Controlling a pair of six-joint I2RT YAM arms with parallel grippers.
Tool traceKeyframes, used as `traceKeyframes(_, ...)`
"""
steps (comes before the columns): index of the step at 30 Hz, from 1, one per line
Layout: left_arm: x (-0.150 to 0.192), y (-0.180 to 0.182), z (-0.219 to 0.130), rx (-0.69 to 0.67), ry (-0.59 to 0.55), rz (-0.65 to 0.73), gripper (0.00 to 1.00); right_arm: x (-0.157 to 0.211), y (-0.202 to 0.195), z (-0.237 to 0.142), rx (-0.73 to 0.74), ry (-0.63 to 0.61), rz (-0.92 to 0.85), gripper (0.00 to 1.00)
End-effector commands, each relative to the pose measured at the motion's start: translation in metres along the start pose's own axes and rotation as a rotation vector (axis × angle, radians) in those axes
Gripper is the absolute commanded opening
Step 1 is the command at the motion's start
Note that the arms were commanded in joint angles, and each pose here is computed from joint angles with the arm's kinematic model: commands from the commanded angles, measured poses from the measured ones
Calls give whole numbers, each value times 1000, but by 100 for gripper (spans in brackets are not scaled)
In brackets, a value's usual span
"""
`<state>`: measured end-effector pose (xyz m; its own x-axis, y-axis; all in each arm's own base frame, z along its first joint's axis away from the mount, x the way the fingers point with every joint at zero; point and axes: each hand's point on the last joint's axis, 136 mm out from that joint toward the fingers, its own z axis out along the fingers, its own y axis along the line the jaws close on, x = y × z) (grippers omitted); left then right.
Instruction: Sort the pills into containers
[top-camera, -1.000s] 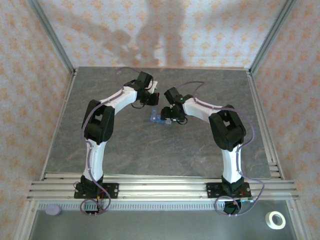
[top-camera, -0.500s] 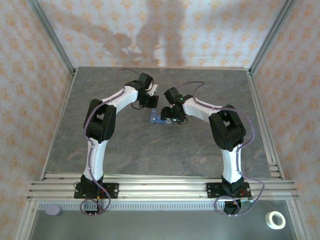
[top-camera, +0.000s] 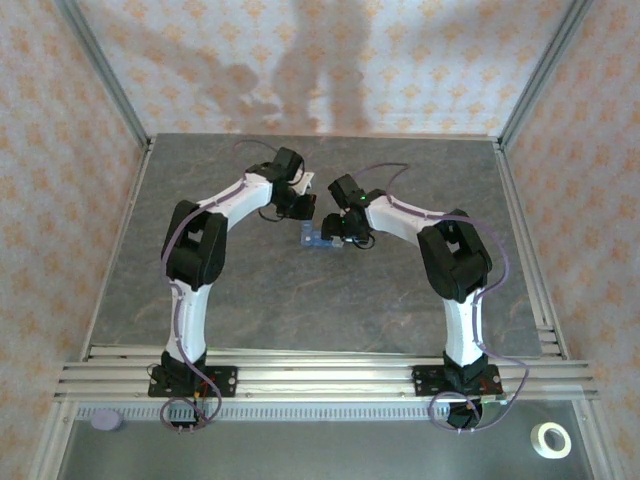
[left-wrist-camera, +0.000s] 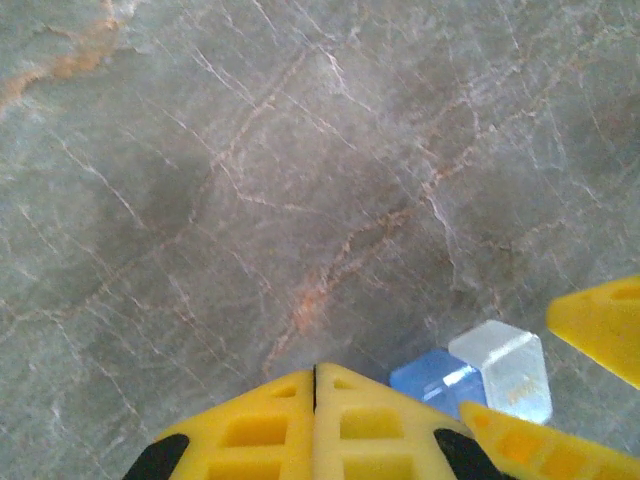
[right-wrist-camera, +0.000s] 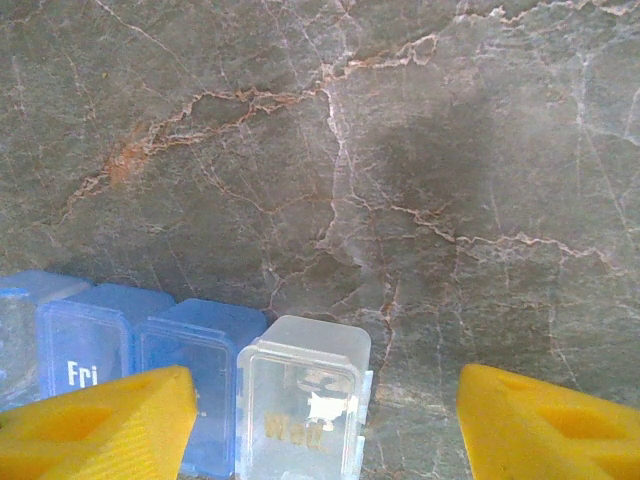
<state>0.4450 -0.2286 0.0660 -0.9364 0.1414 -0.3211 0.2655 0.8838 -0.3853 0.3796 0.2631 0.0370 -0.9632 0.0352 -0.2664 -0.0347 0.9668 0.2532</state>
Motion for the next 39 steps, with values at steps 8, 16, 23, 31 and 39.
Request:
traceKeyframes(8,30,-11,-10,52,27,-13,0,8,-19,17,90,27,24,70)
traceKeyframes(16,44,-11,-11,58,18,-21,0,9,-20,18,93,29,28,70)
traceKeyframes(23,50,-13,-7,66,30,-24,0,9,-20,19,93,31,31,70)
traceKeyframes(31,58,-16,-5,70,36,-22,0,9,-20,20,94,33,33,70)
traceKeyframes(39,66,-11,-2,55,47,-27,0,10,-20,21,96,35,34,70)
